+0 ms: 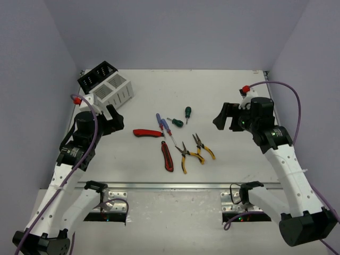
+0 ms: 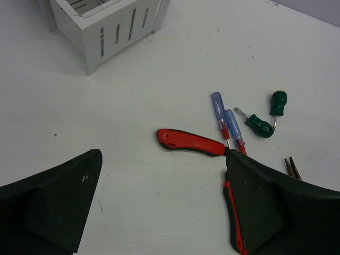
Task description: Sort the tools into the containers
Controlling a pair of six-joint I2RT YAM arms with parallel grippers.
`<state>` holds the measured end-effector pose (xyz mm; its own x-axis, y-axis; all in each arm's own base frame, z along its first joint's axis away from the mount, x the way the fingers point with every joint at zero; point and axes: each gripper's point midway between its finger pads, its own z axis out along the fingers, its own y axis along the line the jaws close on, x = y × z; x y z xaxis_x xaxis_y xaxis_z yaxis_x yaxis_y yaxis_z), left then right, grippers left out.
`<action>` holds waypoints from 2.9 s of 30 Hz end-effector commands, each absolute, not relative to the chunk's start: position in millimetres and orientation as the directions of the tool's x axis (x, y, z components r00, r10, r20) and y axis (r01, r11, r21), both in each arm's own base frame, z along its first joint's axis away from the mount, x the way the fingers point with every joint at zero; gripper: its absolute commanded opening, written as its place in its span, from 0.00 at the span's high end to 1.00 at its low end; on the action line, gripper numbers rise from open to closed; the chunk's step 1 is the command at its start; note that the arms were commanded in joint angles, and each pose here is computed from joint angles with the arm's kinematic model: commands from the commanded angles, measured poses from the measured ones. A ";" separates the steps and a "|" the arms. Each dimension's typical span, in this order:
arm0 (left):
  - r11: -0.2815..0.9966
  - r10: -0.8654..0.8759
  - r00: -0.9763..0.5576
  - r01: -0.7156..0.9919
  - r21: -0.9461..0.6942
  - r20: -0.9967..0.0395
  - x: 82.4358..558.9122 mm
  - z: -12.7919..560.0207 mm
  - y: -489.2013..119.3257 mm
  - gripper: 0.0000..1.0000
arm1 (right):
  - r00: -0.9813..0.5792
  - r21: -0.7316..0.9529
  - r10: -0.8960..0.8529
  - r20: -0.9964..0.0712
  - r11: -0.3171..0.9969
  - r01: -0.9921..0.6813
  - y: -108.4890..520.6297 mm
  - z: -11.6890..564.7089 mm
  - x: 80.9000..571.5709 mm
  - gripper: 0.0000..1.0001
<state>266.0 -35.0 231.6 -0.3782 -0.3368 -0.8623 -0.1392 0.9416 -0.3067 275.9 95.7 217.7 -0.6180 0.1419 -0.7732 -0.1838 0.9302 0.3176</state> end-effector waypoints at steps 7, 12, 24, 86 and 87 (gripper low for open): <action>0.941 -0.333 -0.388 -0.080 -0.328 -0.859 277.7 232.6 -48.6 0.00 | -0.630 0.430 0.272 -0.728 0.896 -0.110 112.8 199.7 320.6 0.01; 0.942 -0.328 -0.402 -0.070 -0.329 -0.855 279.1 229.6 -51.4 0.00 | -0.698 0.410 0.268 -0.664 0.911 -0.041 145.5 162.5 371.5 0.01; 0.945 -0.317 -0.423 -0.062 -0.322 -0.849 279.4 222.8 -54.5 0.00 | -0.766 0.176 0.174 -0.619 0.981 0.081 193.1 74.2 474.1 0.23; 0.565 -0.360 -0.651 0.418 -0.711 -0.669 283.0 311.5 -253.6 0.59 | -0.058 0.020 -0.093 -0.994 0.366 -0.930 322.6 306.1 286.2 1.00; 0.567 -0.355 -0.653 0.419 -0.709 -0.669 284.1 311.2 -254.5 0.66 | -0.050 0.016 -0.083 -0.995 0.364 -0.931 322.6 309.5 284.9 1.00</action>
<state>286.6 -251.9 299.2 -0.6728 -0.3630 -0.6447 0.3797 0.5785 -0.7220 286.4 318.5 262.0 -0.1571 -0.1818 -0.9707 -0.9218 0.3796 0.0781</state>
